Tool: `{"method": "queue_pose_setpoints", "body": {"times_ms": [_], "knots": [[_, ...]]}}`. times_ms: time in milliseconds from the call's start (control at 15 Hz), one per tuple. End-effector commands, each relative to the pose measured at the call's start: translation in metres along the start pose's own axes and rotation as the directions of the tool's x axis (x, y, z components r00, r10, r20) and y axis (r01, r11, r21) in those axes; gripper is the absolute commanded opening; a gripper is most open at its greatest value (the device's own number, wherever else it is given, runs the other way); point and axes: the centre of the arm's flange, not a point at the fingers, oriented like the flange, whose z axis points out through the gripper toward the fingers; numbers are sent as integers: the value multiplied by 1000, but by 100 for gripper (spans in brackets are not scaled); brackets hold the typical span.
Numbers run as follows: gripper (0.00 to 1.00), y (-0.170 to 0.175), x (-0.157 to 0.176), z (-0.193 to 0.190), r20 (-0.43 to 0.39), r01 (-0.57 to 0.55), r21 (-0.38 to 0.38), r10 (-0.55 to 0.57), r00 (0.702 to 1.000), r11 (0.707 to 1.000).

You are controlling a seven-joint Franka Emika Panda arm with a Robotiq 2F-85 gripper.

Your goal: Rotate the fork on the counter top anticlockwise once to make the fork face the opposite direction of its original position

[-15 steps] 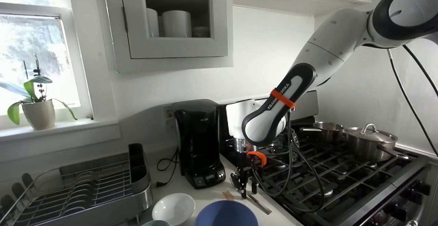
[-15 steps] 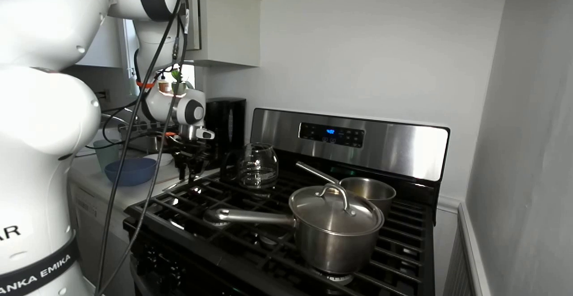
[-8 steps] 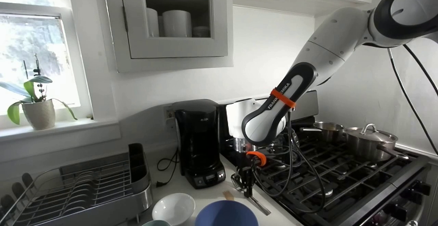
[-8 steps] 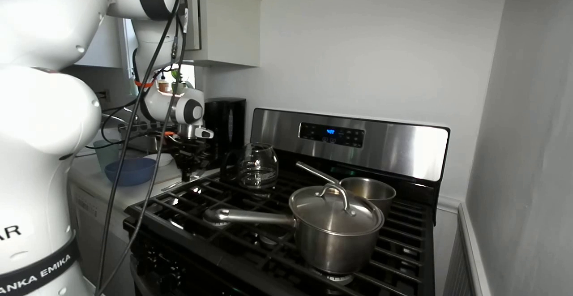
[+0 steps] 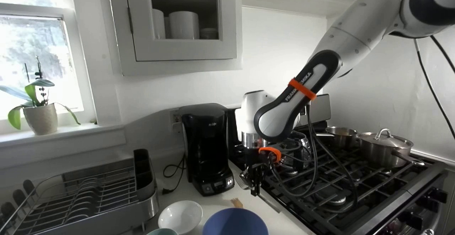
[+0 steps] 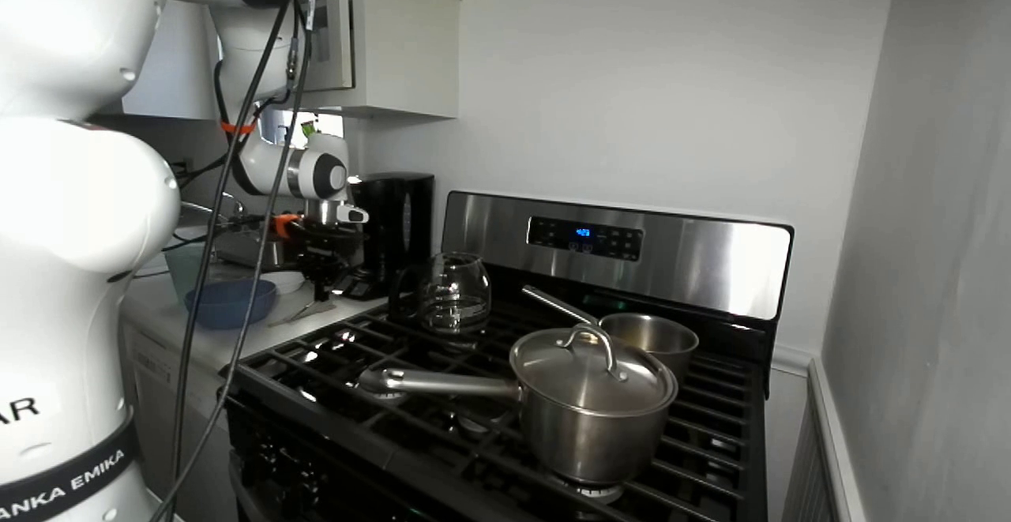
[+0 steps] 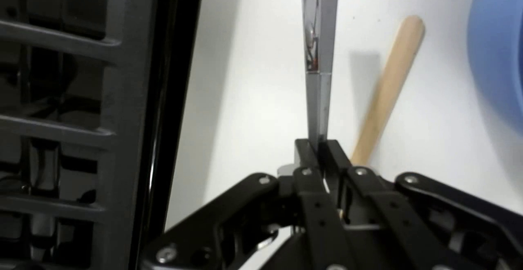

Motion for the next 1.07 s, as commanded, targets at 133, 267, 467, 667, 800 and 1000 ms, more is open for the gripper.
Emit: {"method": "queue_pose_setpoints", "body": {"times_ms": [133,267,467,667,800,1000], "knots": [[3,22,-39,-58,49,298,-31,-297,954,954],[3,18,-45,-70,83,391,-62,-385,919,919],[3,6,-46,-83,103,529,-88,-521,848,844],[3,-10,-45,-79,105,652,-121,-643,758,749],[3,-16,-45,-76,112,726,-138,-717,688,674],[3,-21,-42,-74,80,809,-179,-811,579,560]]}}
